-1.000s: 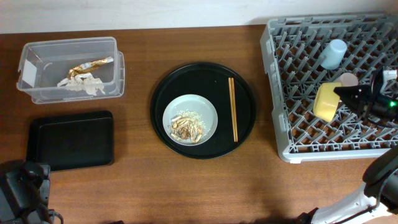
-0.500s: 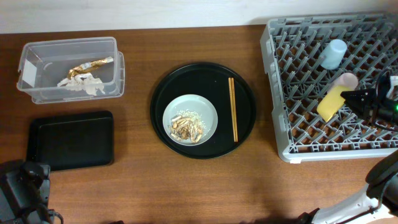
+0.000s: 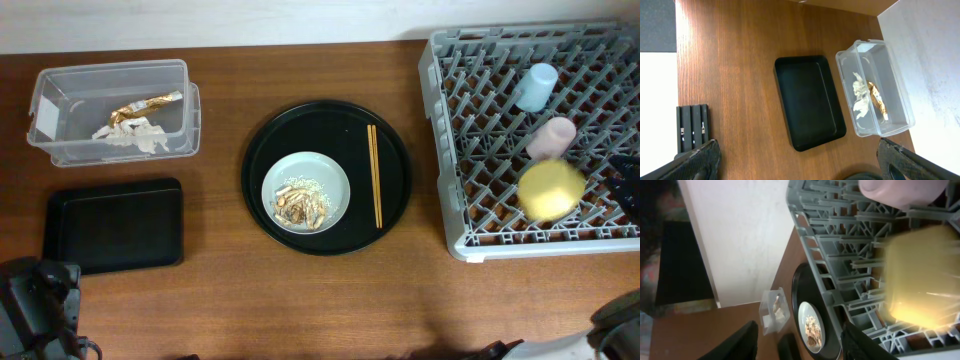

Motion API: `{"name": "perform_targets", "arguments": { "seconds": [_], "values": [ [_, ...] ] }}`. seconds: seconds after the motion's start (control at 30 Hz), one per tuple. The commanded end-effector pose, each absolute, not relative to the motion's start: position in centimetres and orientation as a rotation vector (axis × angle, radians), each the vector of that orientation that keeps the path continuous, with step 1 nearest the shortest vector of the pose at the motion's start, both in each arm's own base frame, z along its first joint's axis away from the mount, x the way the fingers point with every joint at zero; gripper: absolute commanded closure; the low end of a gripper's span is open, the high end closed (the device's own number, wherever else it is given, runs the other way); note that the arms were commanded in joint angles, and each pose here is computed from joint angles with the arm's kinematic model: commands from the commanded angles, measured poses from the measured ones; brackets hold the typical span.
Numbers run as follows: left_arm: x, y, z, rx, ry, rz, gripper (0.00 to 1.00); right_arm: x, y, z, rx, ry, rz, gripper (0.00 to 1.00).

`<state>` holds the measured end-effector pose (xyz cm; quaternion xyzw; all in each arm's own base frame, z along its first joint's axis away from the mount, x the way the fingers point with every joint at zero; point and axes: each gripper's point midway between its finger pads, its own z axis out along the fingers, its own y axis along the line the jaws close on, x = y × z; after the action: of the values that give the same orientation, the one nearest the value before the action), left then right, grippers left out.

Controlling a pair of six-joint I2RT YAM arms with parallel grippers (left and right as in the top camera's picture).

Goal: Sort waste into correct bins and load items into the dishwasher rack

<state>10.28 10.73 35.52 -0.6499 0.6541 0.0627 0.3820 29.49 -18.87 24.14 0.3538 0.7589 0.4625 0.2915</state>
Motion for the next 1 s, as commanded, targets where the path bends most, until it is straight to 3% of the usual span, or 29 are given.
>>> {"name": "perform_targets", "arguments": {
  "seconds": [0.0,0.33,0.43,0.57,0.67,0.97],
  "values": [
    [10.1,11.0,35.6,-1.671,1.648,0.172,0.01,29.1,-18.1,26.6,0.895,2.017,1.173,0.45],
    [10.1,11.0,35.6,-1.671,1.648,0.172,0.01,28.6,-16.7,28.3,0.796,2.069,1.043,0.46],
    [10.1,11.0,35.6,-1.671,1.648,0.172,0.01,29.5,-16.2,26.4,0.79,2.201,0.945,0.56],
    [10.1,11.0,35.6,-1.671,1.648,0.172,0.01,31.6,-16.4,22.4,0.934,2.404,0.655,0.8],
    [10.1,11.0,35.6,-1.671,1.648,0.172,0.01,33.7,-14.9,20.0,0.958,2.495,0.494,0.92],
    [10.1,11.0,35.6,-1.671,1.648,0.172,0.01,33.7,-15.4,14.3,1.167,2.672,0.15,0.96]
  ]
}}
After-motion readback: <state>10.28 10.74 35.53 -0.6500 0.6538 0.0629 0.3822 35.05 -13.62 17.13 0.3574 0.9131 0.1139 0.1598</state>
